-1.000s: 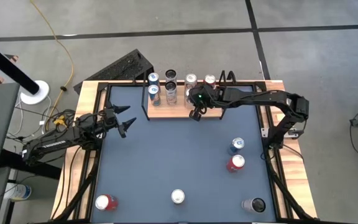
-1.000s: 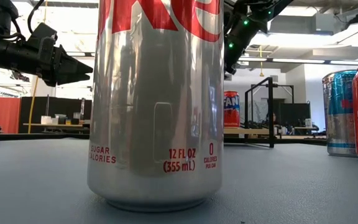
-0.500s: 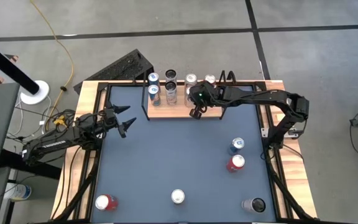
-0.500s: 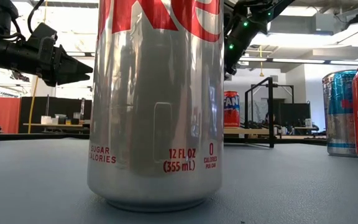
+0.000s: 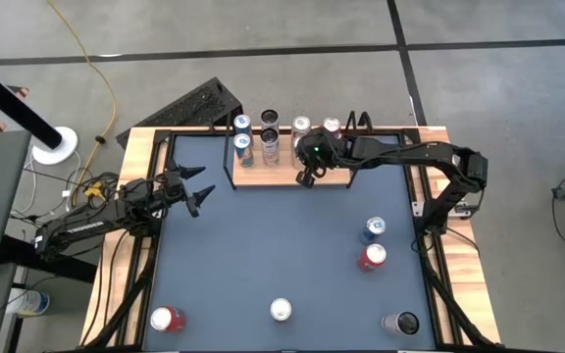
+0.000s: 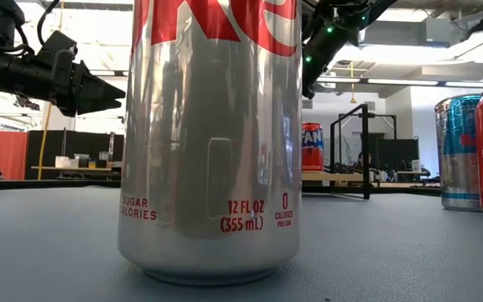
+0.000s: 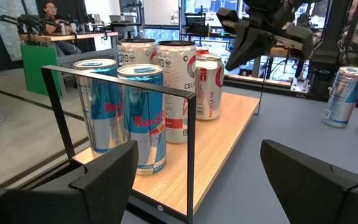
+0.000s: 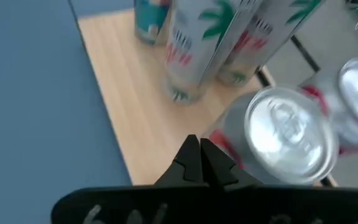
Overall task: Place canned beverage on shelf
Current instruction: Put the top silver soda can onto the shelf aligned with the other silver soda can
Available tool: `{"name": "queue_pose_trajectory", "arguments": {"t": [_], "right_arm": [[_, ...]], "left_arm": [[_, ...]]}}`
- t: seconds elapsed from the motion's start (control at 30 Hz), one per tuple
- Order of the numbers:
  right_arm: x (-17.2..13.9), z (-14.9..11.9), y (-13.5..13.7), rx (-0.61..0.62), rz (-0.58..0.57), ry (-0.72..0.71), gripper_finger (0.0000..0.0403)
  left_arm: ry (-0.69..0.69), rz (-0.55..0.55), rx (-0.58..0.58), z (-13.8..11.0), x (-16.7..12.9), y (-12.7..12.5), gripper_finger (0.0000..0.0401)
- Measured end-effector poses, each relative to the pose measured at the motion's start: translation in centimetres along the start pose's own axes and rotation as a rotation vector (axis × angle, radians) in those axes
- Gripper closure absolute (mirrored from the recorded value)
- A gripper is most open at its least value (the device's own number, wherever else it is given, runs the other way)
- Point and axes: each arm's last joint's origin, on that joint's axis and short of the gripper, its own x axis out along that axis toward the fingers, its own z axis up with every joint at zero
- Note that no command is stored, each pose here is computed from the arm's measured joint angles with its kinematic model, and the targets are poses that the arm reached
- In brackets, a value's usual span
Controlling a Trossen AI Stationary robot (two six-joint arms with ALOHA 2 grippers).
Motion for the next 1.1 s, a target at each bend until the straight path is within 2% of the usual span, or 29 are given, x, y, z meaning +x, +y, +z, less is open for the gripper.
{"name": "queue_pose_trajectory", "arguments": {"t": [0.4, 0.87, 1.1], "right_arm": [[-0.1, -0.3, 0.2, -0.011, 0.001, 0.031, 0.0403], [0.2, 0.0, -1.4, 0.02, -0.032, 0.0, 0.0403], [-1.0, 0.4, 0.7, 0.008, 0.094, -0.027, 0.0403]], "left_arm": [[0.0, 0.0, 0.0, 0.0, 0.0, 0.0, 0.0074], [0.0, 0.0, 0.0, 0.0, 0.0, 0.0, 0.0074], [0.0, 0.0, 0.0, 0.0, 0.0, 0.0, 0.0074]]}}
